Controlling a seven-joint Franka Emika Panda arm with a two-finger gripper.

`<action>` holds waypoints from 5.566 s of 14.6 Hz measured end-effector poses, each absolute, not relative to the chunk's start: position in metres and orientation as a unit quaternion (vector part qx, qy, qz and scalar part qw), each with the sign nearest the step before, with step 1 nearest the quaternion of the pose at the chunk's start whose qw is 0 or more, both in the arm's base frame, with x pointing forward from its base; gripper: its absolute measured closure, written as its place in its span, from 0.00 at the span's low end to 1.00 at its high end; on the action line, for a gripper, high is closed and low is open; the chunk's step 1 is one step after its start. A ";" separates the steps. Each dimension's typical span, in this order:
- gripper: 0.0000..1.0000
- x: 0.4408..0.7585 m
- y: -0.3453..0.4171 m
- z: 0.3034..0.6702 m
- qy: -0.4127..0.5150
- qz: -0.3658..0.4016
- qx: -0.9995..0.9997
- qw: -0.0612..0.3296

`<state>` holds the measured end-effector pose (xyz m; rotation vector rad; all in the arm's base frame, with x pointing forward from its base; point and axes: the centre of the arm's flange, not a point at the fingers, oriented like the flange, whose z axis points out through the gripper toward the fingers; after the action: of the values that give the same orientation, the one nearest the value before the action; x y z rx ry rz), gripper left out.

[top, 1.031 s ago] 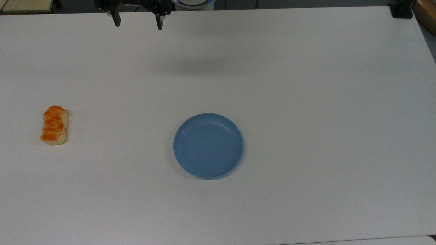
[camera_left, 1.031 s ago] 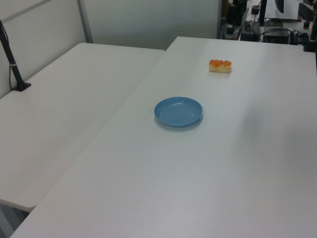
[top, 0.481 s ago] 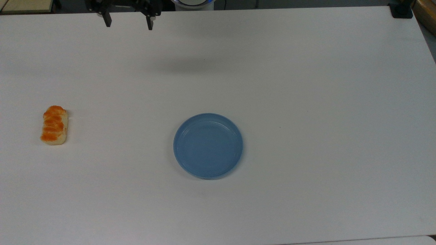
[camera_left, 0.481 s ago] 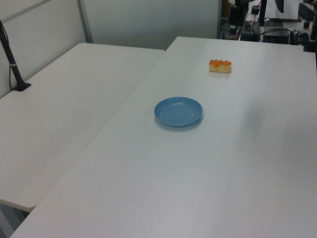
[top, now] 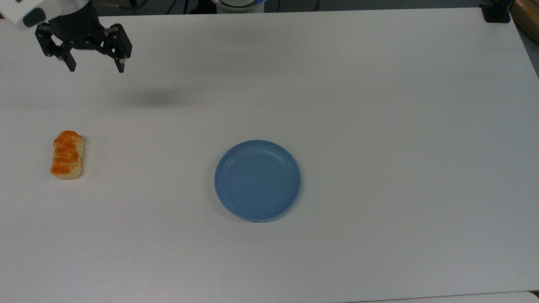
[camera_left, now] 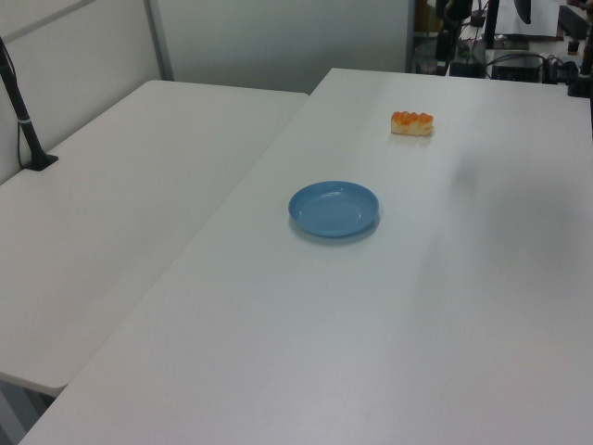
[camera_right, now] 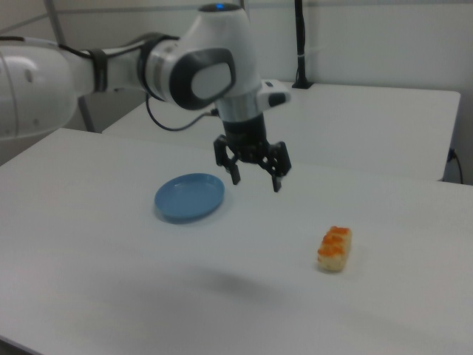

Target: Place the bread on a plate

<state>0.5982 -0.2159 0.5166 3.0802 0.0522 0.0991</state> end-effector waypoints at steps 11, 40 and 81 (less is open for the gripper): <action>0.00 0.650 -0.291 0.366 -0.041 0.081 0.994 0.065; 0.65 0.679 -0.105 0.478 -0.117 0.070 0.991 -0.015; 0.00 0.590 -0.034 0.646 -0.173 0.014 0.984 0.029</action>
<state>0.5899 -0.0344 0.6462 3.0372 -0.5340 0.0428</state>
